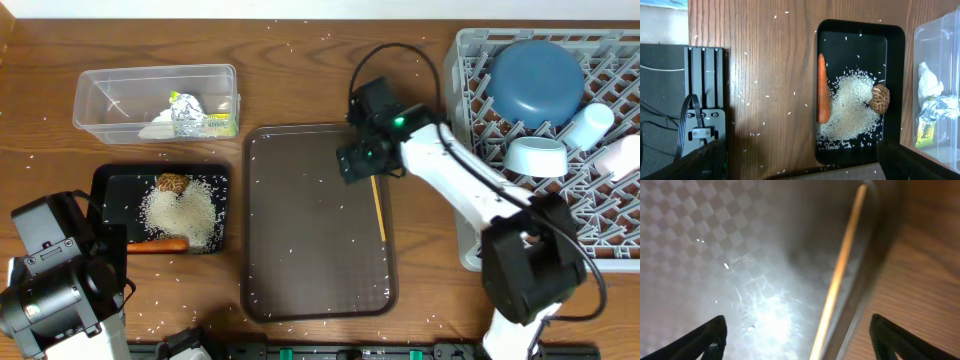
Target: Sort waste into correct bins and load items into the dishwasher rack
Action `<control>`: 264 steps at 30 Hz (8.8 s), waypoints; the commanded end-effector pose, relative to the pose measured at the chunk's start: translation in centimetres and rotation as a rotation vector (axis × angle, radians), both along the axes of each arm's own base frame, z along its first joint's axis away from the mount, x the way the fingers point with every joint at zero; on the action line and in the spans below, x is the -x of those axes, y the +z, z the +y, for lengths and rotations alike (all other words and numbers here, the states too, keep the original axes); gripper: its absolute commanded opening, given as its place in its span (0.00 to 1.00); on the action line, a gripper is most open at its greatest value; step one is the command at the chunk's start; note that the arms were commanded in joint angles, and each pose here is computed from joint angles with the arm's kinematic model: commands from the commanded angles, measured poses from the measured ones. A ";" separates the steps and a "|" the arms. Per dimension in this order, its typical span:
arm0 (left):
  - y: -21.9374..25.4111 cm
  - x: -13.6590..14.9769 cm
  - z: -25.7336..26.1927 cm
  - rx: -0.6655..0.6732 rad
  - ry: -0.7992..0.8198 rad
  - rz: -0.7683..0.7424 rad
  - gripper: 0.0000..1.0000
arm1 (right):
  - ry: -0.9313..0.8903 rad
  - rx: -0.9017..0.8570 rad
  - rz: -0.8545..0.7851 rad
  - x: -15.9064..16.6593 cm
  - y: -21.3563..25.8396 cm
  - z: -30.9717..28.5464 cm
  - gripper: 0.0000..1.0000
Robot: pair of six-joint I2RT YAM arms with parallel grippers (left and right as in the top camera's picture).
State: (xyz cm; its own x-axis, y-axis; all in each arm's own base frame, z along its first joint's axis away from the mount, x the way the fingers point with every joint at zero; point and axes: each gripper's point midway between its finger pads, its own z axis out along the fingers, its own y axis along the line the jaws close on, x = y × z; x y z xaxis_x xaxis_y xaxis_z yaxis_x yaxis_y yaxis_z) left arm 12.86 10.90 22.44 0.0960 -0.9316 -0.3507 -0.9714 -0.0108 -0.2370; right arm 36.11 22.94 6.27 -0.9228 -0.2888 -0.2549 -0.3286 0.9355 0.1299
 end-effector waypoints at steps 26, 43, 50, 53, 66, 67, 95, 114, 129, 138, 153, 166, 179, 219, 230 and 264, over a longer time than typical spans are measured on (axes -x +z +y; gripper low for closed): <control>0.0 0.3 0.3 -0.017 0.001 0.017 0.98 | -0.053 0.165 0.140 2.7 -9.5 -0.6 0.13; 0.0 0.3 0.3 -0.017 0.001 0.017 0.98 | -0.101 -0.063 -0.033 -4.6 5.9 -0.3 0.01; 0.0 0.3 0.3 -0.017 0.001 0.017 0.98 | -0.189 -0.070 -0.252 -10.0 15.2 -8.6 0.01; 0.0 0.3 0.3 -0.017 0.001 0.017 0.98 | -0.230 -0.035 -0.296 -11.5 16.5 -13.4 0.01; 0.0 0.3 0.3 -0.017 0.001 0.017 0.98 | -0.296 0.010 -0.208 -13.3 11.6 -23.0 0.01; 0.0 0.3 0.3 -0.017 0.001 0.017 0.98 | -0.295 0.012 -0.192 -13.5 10.8 -23.0 0.01; 0.0 0.3 0.3 -0.017 0.001 0.017 0.98 | -0.495 0.002 0.011 -1.6 17.3 -20.4 0.99; 0.0 0.3 0.3 -0.017 0.001 0.017 0.98 | -0.729 -0.134 -0.358 15.6 13.7 -20.5 0.99; 0.0 0.3 0.3 -0.017 0.001 0.017 0.98 | -0.735 -0.032 -0.192 22.0 8.1 -21.9 0.99; 0.0 0.3 0.3 -0.017 0.001 0.017 0.98 | -0.737 -0.046 -0.246 20.9 8.7 -21.9 0.99; 0.0 0.3 0.3 -0.017 0.001 0.017 0.98 | -0.291 -0.363 -0.921 13.0 12.9 -17.2 0.99; 0.0 0.3 0.3 -0.017 0.001 0.017 0.98 | -0.344 -0.400 -1.272 11.6 12.1 -19.6 0.99; 0.0 0.3 0.3 -0.017 0.001 0.017 0.98 | -0.462 -0.167 -1.230 11.5 9.4 -23.8 0.99; 0.0 0.3 0.3 -0.018 0.001 0.018 0.98 | -0.334 -0.049 -1.257 11.5 9.5 -23.3 0.99; -0.4 -1.3 -0.6 -0.049 -0.114 -0.011 0.98 | -0.334 -0.049 -1.257 11.5 9.5 -23.3 0.99; -11.0 -11.5 -8.6 -0.664 -1.001 -0.617 0.98 | -0.335 -0.050 -1.256 11.5 9.5 -23.3 0.99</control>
